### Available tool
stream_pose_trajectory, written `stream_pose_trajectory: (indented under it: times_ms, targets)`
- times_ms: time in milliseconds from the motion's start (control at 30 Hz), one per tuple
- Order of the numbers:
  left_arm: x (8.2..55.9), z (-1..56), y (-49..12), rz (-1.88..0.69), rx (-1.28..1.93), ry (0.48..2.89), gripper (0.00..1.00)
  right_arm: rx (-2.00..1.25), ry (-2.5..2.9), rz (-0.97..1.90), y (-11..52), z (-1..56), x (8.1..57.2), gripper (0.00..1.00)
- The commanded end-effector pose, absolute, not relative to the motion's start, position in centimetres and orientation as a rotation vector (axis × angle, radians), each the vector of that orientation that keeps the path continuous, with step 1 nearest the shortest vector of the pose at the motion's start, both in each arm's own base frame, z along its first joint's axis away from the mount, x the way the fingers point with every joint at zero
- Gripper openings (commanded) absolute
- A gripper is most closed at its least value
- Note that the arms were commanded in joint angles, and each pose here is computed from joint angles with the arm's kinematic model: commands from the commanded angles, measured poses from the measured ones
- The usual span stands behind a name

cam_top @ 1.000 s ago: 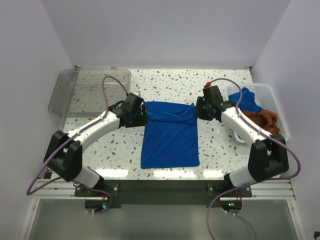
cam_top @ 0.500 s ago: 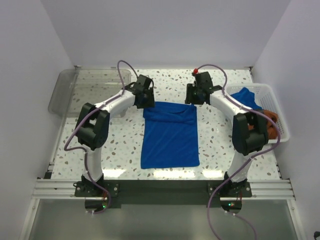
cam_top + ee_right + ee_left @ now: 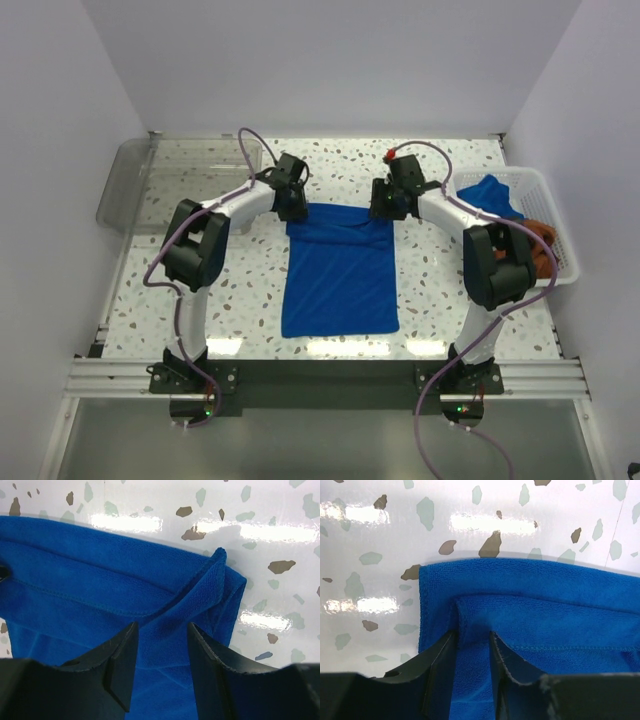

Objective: Fold and stack the towels
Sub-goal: Flatten out the crumpled towel

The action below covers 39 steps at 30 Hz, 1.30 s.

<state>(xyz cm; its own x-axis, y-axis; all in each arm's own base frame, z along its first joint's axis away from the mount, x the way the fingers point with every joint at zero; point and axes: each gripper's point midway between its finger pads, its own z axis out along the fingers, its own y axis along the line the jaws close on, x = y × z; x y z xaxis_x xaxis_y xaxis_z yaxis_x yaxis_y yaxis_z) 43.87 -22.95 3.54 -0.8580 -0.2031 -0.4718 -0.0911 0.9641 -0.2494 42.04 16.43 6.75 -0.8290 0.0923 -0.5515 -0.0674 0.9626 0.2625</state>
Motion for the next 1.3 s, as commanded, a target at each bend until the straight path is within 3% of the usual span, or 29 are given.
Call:
stream_pose_trajectory:
  times_ms: [0,300,733,1033,1267]
  targets:
    - [45.5,5.0,-23.6,-0.356,-0.232,2.531,0.36,0.023,2.434,0.414,17.0,9.3,43.0,0.48]
    - [45.3,5.2,-23.6,-0.361,-0.217,2.537,0.00,0.050,2.428,0.390,16.6,9.3,43.2,0.48]
    - [42.2,14.0,-22.7,-0.452,-0.152,2.437,0.00,0.054,2.391,0.348,16.2,11.8,44.5,0.47]
    - [35.8,14.0,-21.4,-0.556,-0.122,2.478,0.00,0.158,2.388,0.502,17.4,11.5,41.7,0.47]
    - [32.1,10.9,-20.8,-0.606,-0.132,2.544,0.00,0.194,2.399,0.567,18.6,11.3,41.3,0.47]
